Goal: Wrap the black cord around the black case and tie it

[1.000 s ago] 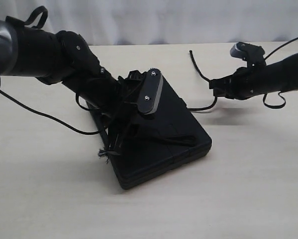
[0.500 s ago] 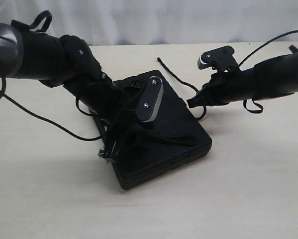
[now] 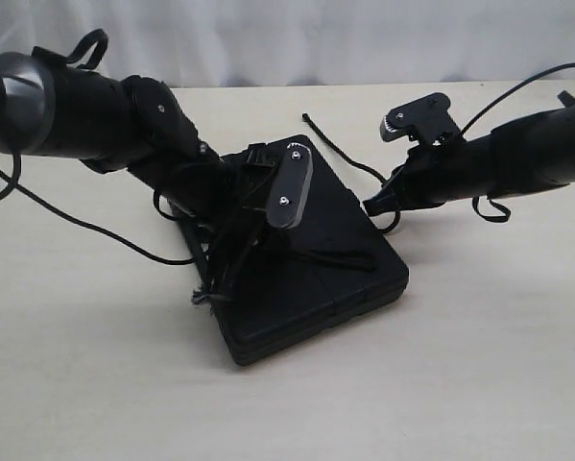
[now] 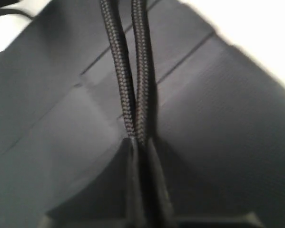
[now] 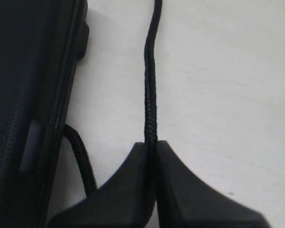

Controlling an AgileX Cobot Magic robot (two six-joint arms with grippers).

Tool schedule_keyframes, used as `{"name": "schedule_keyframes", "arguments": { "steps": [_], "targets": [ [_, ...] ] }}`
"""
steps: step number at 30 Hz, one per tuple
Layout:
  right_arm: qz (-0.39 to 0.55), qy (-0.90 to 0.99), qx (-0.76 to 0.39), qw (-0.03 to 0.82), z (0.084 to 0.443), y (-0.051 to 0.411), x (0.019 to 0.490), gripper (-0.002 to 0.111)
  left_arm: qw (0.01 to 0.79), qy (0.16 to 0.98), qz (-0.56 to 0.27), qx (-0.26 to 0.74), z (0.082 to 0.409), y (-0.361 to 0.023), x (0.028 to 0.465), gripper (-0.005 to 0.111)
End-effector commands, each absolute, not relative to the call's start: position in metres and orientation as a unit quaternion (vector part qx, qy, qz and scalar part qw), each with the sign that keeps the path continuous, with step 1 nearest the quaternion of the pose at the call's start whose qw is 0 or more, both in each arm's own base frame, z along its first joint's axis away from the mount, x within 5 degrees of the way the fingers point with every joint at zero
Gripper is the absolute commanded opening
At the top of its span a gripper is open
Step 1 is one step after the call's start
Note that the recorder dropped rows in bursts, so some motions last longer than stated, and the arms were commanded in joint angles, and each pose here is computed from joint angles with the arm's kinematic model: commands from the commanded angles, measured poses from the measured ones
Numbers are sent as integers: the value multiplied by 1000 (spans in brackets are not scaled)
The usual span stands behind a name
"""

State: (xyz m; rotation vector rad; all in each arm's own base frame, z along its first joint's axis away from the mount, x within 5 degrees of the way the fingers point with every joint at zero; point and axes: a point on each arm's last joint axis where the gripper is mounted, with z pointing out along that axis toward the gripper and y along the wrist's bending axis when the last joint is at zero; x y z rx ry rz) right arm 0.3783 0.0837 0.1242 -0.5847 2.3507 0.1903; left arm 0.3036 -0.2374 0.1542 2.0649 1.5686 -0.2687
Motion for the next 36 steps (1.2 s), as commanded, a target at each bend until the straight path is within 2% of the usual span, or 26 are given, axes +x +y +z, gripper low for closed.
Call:
{"name": "schedule_keyframes", "arguments": {
  "steps": [1,7,17,24,31,36],
  "targets": [
    [78,902,-237,352,127,86,377,4,308,625,-78,713,156,-240,314,0],
    [47,915,-184,355,127,77,380,4,379,724,-47,574,164,-236,335,0],
    [95,913,-165,360,130,84,379,4,384,748,-60,538,165,-236,336,0],
    [91,906,-166,380,147,83,377,4,404,810,-56,422,164,-227,343,0],
    [138,863,-283,395,152,98,365,4,389,821,-55,414,155,-220,340,0],
    [148,846,-313,405,153,101,359,4,413,828,9,379,148,-202,343,0]
  ]
}}
